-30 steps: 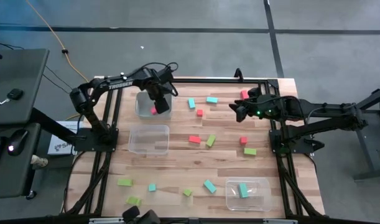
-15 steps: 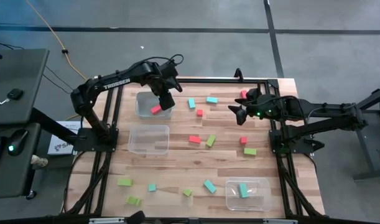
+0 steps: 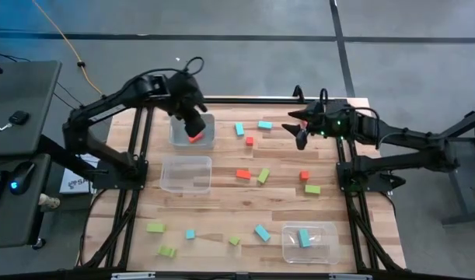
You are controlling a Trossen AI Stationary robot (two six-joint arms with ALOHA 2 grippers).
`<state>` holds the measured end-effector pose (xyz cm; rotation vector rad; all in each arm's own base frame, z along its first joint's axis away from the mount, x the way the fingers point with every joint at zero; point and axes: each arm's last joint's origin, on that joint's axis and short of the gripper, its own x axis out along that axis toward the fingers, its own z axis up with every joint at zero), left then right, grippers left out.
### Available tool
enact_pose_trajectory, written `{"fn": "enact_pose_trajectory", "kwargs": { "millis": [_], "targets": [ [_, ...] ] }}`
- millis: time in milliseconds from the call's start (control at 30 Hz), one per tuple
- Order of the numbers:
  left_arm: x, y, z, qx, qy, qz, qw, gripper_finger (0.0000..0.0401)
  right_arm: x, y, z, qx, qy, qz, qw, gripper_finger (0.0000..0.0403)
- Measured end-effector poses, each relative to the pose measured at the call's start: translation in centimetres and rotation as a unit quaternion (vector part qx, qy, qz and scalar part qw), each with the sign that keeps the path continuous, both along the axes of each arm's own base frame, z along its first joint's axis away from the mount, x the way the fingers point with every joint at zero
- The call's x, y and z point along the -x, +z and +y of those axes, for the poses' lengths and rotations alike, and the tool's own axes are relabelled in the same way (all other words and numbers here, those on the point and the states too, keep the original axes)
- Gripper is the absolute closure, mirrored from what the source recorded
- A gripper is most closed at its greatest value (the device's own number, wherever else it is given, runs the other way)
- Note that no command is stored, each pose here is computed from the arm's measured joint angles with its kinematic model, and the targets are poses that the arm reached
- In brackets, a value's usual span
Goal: Sort & place blocks by color
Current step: Put the green block into the top transparent bin
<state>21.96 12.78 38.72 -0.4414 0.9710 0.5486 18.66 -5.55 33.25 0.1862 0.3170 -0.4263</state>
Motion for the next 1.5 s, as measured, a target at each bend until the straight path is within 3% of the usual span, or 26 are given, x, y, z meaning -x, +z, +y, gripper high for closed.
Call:
{"fn": "enact_pose_trajectory", "kwargs": {
  "millis": [333,633,800,1000,1500],
  "targets": [
    [3.7,2.6,-2.6,-0.006,0.026,-0.042,0.999,0.0275,-2.5,-1.1,-2.4,0.01,0.09,0.007,0.996,0.0155],
    [4.9,3.1,-3.4,-0.013,0.045,-0.045,0.998,0.0275,-5.4,-0.6,-3.5,0.036,0.156,0.158,0.974,0.0155],
    [5.2,3.1,-3.2,-0.039,0.068,-0.022,0.997,0.0275,-6.7,-2.4,-3.6,0.021,0.232,0.258,0.938,0.0155],
    [5.2,3.0,-3.3,-0.036,0.068,-0.021,0.997,0.0275,-8.3,-5.5,-2.7,0.03,0.308,0.339,0.889,0.0155],
    [5.2,3.0,-3.3,-0.032,0.064,-0.022,0.997,0.0275,-12.5,-12.2,-0.5,0.075,0.43,0.425,0.793,0.0155]
  ]
}}
